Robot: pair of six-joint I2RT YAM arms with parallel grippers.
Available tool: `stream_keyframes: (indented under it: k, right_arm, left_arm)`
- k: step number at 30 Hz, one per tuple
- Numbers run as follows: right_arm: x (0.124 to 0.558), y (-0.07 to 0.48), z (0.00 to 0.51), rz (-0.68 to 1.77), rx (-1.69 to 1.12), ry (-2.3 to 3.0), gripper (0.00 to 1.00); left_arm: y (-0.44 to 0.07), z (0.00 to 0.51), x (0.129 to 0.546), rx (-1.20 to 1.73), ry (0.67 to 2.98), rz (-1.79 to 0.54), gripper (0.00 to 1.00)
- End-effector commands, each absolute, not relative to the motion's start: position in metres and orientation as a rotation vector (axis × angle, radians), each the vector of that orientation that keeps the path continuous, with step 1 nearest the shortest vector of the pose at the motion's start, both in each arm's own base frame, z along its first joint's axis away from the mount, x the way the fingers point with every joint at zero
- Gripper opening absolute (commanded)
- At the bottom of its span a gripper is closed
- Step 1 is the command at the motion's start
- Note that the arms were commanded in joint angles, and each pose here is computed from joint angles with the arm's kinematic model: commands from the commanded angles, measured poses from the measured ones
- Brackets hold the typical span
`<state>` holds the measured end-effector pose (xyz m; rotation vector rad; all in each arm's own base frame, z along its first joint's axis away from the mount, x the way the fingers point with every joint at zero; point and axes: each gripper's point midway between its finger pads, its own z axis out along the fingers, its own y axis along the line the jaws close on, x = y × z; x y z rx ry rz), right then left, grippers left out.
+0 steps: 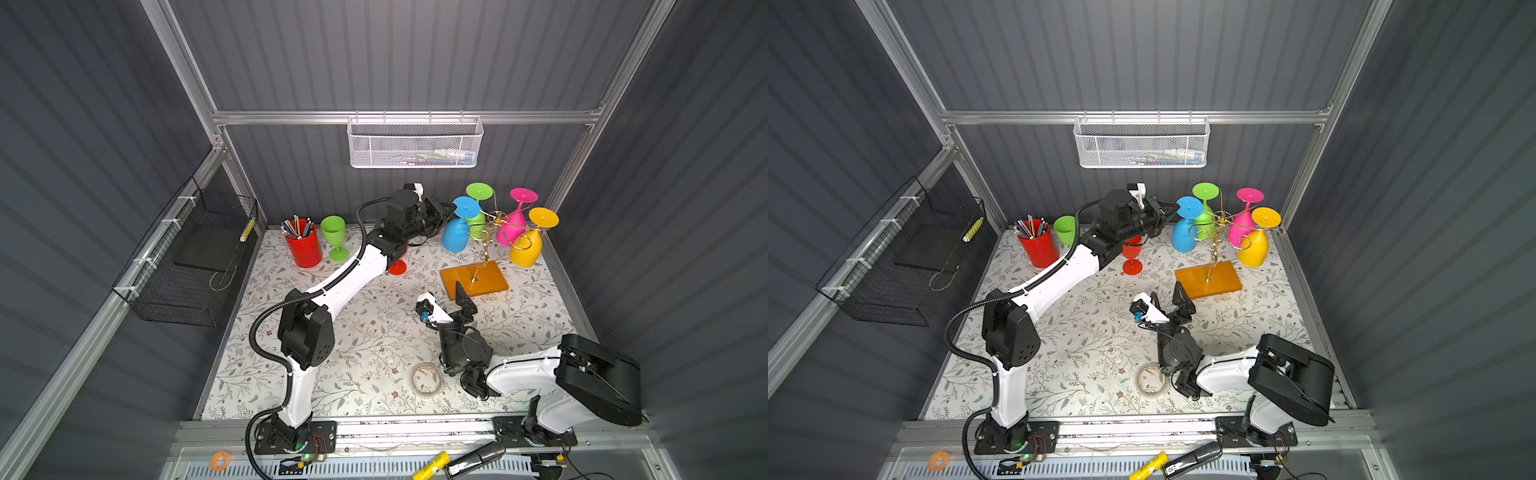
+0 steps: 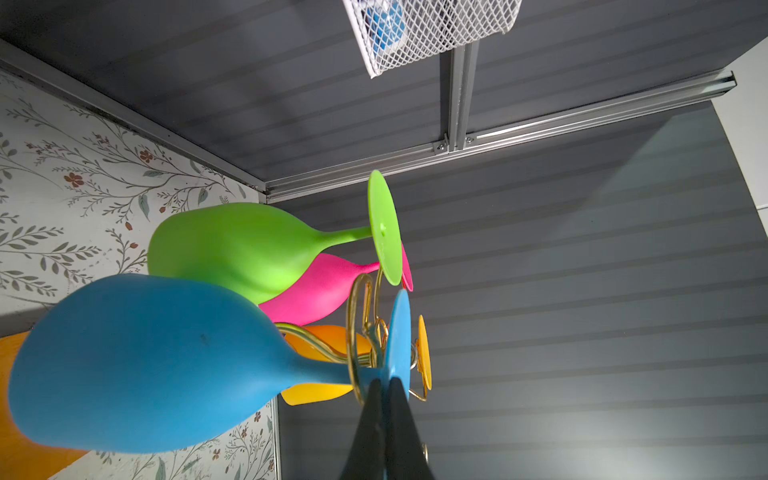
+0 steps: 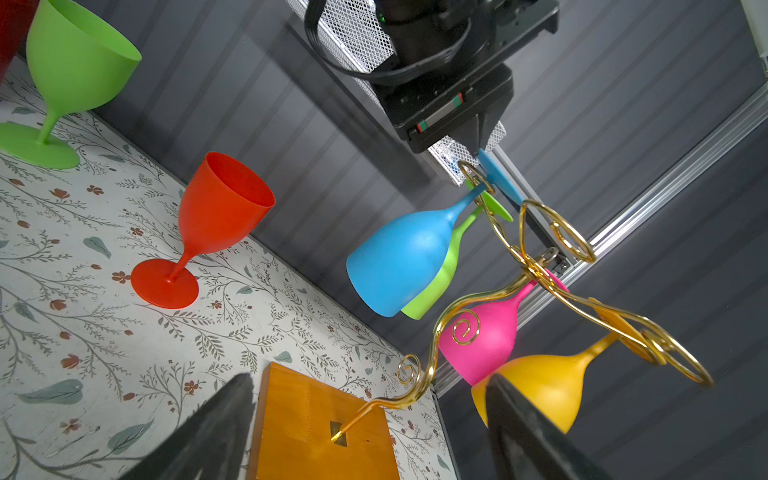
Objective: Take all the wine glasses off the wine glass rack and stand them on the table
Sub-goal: 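Close the left gripper on the foot of the blue glass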
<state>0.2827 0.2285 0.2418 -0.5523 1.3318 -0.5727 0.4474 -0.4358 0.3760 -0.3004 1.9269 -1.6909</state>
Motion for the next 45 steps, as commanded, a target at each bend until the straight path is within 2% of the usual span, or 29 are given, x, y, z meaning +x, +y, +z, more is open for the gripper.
stream_keyframes:
  k: [1, 26, 45]
  right_arm:
    - [0.282, 0.228, 0.248, -0.548, -0.501, 1.334, 0.88]
    - [0.283, 0.229, 0.246, -0.537, -0.499, 1.337, 0.88]
    - [0.283, 0.230, 0.244, -0.533, -0.500, 1.340, 0.89]
  left_arm:
    - [-0.438, 0.398, 0.443, -0.251, 1.870, -1.703, 0.02]
    - [-0.423, 0.416, 0.436, -0.233, 1.835, -1.650, 0.00]
    - [-0.399, 0.419, 0.458, -0.273, 1.812, -1.570, 0.00]
